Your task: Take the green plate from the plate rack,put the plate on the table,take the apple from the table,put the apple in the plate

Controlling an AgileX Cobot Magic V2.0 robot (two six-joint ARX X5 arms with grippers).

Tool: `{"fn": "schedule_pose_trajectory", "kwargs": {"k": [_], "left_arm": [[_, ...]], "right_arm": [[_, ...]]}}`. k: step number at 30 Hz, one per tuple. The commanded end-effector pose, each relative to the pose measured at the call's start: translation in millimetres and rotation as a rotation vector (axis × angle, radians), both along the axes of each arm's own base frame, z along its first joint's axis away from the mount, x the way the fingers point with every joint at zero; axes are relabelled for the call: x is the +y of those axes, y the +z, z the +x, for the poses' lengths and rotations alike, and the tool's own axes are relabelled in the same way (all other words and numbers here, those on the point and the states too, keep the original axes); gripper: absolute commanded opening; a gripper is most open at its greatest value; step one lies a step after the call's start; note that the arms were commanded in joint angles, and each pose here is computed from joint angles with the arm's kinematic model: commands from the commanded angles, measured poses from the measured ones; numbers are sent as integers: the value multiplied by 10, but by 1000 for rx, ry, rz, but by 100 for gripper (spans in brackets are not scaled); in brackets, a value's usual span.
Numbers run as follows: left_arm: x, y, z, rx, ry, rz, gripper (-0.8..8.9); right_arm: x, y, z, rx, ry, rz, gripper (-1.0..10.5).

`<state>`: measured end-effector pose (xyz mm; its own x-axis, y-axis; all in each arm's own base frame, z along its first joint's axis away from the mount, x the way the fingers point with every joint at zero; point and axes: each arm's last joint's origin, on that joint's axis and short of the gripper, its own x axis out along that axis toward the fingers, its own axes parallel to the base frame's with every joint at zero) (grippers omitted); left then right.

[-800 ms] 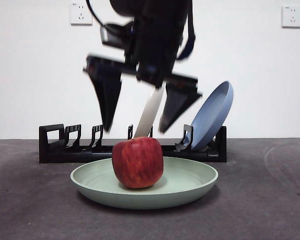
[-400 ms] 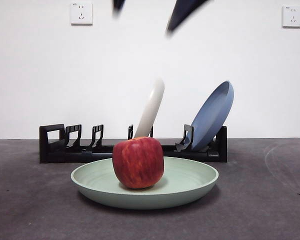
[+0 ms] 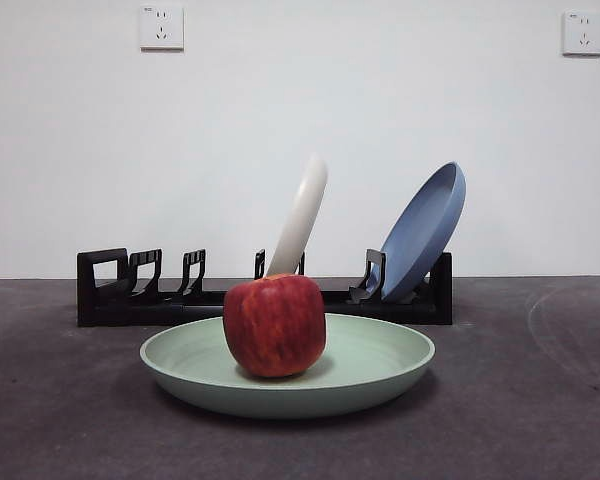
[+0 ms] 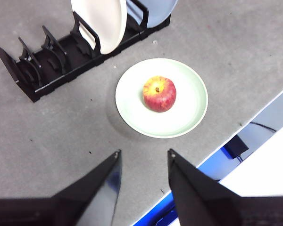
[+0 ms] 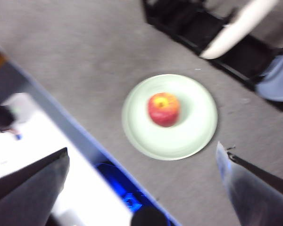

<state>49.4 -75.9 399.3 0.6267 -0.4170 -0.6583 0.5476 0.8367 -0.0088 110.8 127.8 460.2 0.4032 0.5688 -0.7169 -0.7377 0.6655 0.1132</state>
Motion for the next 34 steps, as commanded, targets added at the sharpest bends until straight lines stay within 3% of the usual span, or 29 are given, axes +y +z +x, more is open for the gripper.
{"fn": "schedule_pose_trajectory", "kwargs": {"k": [1, 8, 16, 18, 20, 21, 22, 34], "left_arm": [[-36, -9, 14, 8, 5, -9, 161], [-55, -13, 20, 24, 21, -26, 161], [-70, -19, 21, 48, 20, -37, 161], [-70, -21, 22, 49, 20, -34, 161], [-82, -30, 28, 54, 20, -22, 141], [-86, -37, 29, 58, 18, -12, 72], [-82, -43, 28, 58, 14, 2, -33], [-135, -66, 53, 65, 2, 39, -8]], "right_arm": [[-142, -94, -132, 46, -30, 2, 532], [-364, -477, -302, 87, -123, -61, 532], [-370, -802, -279, 118, -189, -171, 529], [-367, -807, -276, 117, -189, -171, 409], [-366, -807, -276, 117, -188, -172, 107], [-368, -807, -276, 111, -183, -176, -39], [-371, -806, -278, 109, -181, -177, -6], [-379, -802, -282, 99, -186, -180, -16]]}}
